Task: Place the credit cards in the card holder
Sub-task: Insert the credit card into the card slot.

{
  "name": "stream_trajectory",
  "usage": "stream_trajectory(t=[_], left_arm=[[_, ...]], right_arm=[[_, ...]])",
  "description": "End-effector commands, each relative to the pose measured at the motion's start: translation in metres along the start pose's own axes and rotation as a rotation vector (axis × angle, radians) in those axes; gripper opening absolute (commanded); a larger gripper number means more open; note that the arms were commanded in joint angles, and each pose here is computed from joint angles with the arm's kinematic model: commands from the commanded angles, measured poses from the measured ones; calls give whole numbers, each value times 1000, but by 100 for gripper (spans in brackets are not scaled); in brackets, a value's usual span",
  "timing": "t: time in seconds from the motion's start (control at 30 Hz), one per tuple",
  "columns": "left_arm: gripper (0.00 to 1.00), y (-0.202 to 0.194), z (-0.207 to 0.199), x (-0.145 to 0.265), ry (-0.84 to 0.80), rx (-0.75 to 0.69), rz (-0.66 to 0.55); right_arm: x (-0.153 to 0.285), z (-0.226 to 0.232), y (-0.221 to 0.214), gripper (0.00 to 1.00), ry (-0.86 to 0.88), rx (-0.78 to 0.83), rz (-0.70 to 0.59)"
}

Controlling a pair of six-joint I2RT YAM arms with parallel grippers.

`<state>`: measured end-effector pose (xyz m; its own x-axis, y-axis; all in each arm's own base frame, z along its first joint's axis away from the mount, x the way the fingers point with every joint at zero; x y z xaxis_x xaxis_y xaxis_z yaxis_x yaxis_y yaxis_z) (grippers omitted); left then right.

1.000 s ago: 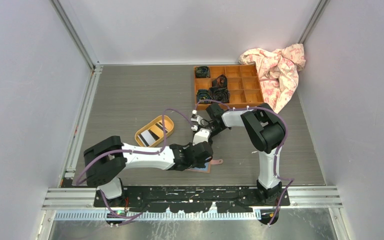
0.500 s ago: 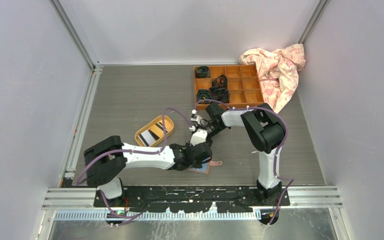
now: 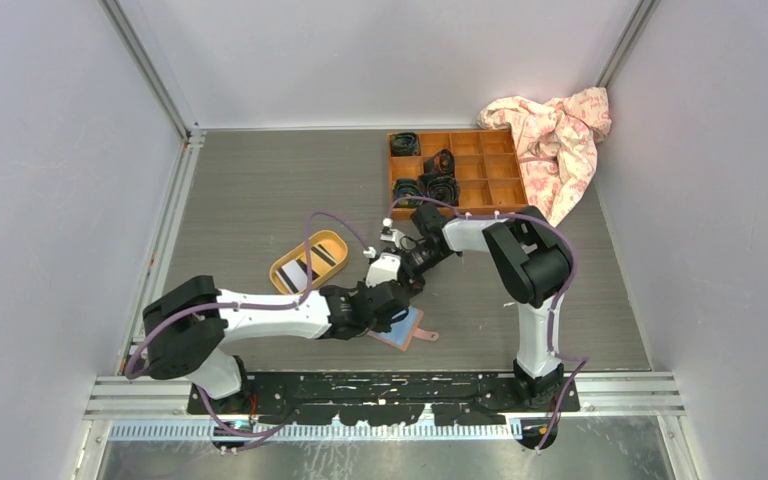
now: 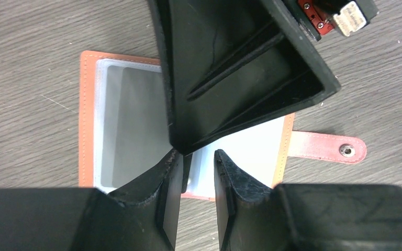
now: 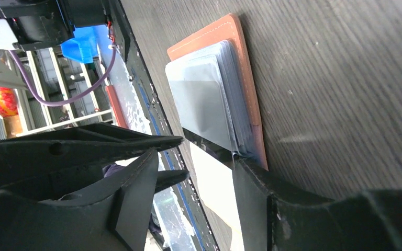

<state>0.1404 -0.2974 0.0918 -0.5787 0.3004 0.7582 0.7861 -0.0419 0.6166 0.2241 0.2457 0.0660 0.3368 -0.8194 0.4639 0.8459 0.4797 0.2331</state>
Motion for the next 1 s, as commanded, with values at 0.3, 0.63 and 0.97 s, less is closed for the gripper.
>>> stream_trajectory(t=[0.3,0.63,0.97], left_arm=[[36,18,21,45,-221,-96,-136],[47,14,68,50,-326,39,-189],[33,12,80,40,-210,39,-182]], right_arm=[[19,12,8,62,-75,158,2],[26,5,7,62,-88,124,4],[69,28,16,49,-204,296,-78]])
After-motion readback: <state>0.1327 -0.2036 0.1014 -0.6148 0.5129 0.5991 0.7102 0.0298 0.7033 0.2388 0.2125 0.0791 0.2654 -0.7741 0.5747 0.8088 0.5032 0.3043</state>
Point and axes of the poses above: each gripper's point midway between its finger pads, its own x axis back along the fingers, its own z axis along the line the jaws close on, y = z × x, the point moved 6 cm from there along x, back along the fingers, and after that the axes turned 7 degrees about x, right-handed, at the moved point
